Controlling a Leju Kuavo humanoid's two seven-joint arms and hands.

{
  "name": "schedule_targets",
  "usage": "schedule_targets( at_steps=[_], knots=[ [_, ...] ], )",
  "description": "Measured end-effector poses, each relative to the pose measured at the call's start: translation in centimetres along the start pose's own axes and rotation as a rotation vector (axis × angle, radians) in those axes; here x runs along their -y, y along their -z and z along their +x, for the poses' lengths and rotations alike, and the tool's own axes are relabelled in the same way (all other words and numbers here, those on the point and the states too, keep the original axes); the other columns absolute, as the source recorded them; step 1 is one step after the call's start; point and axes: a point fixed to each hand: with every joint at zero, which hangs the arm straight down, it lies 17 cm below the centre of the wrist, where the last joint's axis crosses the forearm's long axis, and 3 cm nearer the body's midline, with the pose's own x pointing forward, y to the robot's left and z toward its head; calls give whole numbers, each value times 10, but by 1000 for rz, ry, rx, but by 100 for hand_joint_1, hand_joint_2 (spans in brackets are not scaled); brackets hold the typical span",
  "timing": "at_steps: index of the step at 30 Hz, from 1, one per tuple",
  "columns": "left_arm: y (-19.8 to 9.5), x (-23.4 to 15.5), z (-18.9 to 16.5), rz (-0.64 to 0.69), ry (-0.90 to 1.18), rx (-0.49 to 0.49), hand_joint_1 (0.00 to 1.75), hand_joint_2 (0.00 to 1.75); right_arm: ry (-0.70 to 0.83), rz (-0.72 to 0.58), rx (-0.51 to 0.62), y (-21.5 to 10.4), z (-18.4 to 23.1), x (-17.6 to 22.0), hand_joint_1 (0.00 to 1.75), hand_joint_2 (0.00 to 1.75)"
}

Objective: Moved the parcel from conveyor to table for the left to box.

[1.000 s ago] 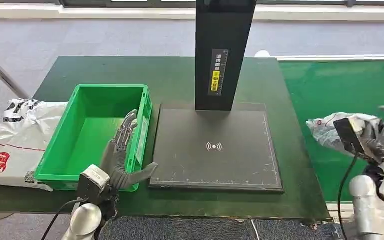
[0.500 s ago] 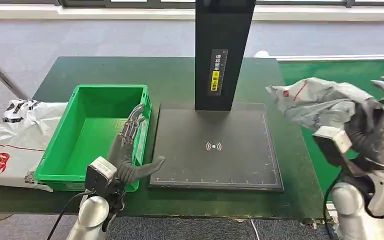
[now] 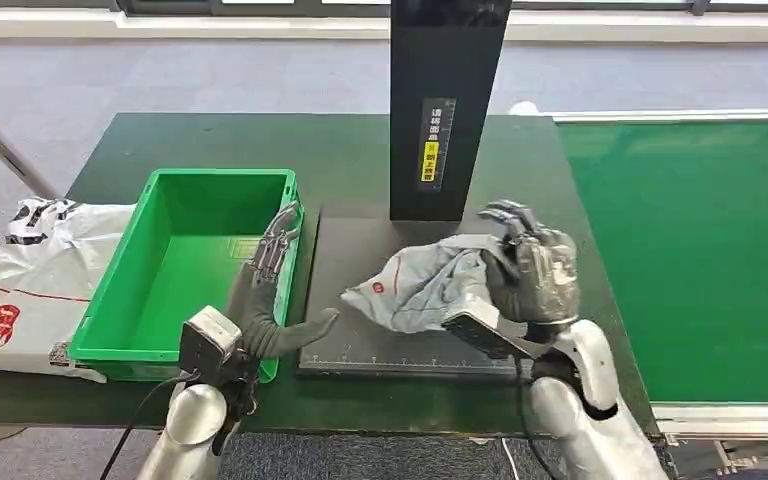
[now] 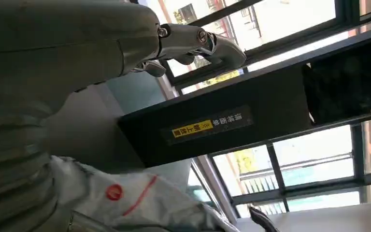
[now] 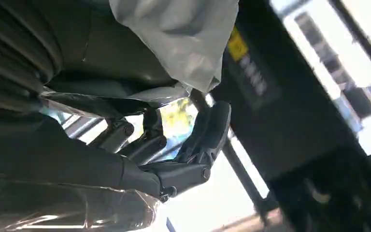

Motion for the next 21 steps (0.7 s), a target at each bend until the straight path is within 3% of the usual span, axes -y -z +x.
schedule_targets(
  at_steps=[2, 3, 4, 5, 6, 14, 21],
  knots=[
    [0, 0, 0, 1, -1, 0, 0, 175, 19, 41, 7, 6, 3, -15, 175, 175],
    [0, 0, 0, 1, -1, 0, 0, 175, 29, 64, 9, 7, 5, -24, 10, 175],
    [0, 0, 0, 2, 0, 0, 0, 175, 32, 73, 14, 9, 7, -28, 0, 175],
    [0, 0, 0, 1, 0, -1, 0, 175, 34, 88, 16, 10, 8, -33, 0, 175],
    [0, -1, 0, 1, 0, -1, 0, 175, 39, 99, 20, 12, 9, -36, 0, 0],
    [0, -8, -2, 21, 3, -7, 0, 175, 85, 254, 31, 27, 7, -73, 0, 0],
    [-3, -14, -5, 25, 15, -15, 0, 175, 36, 381, -23, 17, -31, -90, 0, 0]
  ],
)
